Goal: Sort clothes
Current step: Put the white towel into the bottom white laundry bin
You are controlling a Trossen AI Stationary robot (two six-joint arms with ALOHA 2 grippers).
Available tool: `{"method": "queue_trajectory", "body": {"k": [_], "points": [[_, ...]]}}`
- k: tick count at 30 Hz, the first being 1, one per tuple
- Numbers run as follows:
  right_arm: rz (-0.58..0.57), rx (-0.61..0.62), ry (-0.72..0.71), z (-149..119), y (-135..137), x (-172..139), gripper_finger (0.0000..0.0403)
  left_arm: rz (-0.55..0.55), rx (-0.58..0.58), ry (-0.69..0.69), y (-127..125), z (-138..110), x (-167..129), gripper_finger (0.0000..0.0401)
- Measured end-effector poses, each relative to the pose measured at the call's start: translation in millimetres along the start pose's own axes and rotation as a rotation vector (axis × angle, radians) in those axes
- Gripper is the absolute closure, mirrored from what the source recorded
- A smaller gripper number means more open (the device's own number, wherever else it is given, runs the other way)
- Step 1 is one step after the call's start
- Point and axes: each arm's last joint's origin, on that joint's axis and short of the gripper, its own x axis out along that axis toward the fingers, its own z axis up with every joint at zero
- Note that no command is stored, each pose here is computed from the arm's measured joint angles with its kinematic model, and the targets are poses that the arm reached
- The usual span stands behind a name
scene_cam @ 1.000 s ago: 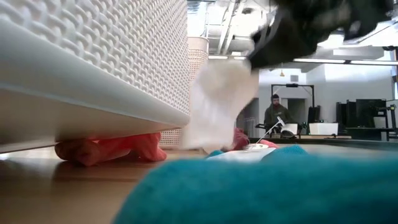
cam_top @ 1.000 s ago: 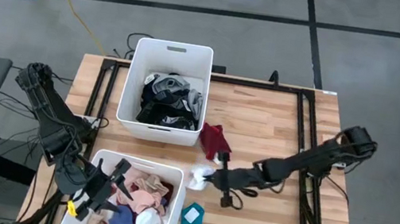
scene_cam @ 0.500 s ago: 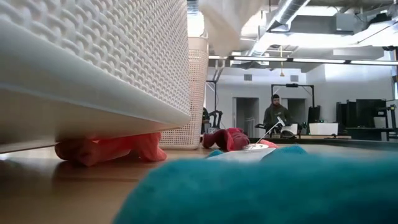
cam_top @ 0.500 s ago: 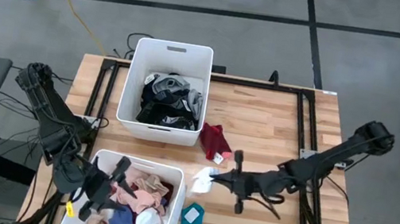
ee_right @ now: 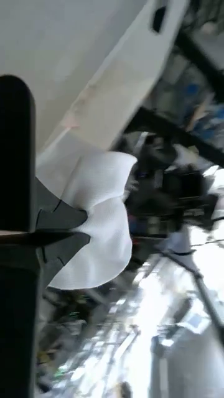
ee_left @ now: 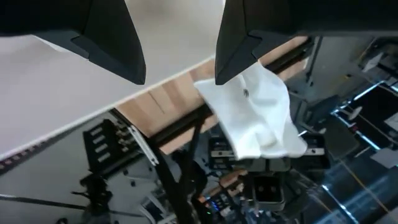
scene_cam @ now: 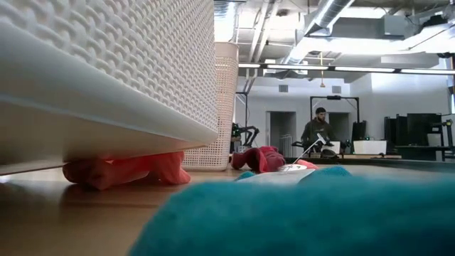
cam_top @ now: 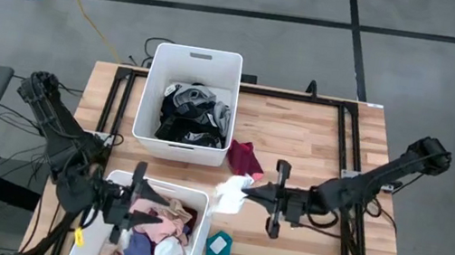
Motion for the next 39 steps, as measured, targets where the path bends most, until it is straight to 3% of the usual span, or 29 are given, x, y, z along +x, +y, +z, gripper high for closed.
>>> {"method": "queue_trajectory", "body": {"k": [9,18,23,29,35,39], "points": [[0.089,-0.014,-0.168,13,-12,23,0.0402,0.08,-0.022,0.016,17,-3,12,0.0211],[0.115,-0.054,-0.08,16,-12,73,0.0392,0.107,-0.025,-0.04,22,3,14,0.0211],[0.121,-0.066,-0.042,19,-14,97,0.0391,-0.014,-0.041,-0.09,19,5,14,0.0211],[0.165,-0.095,-0.021,17,-9,119,0.039,-0.006,-0.077,-0.087,19,5,14,0.0211],[0.183,-0.123,-0.004,15,-2,137,0.039,0.156,-0.085,-0.019,21,2,16,0.0211],[0.195,-0.127,0.008,16,-1,138,0.039,0.187,-0.074,0.004,19,0,19,0.0211]]}}
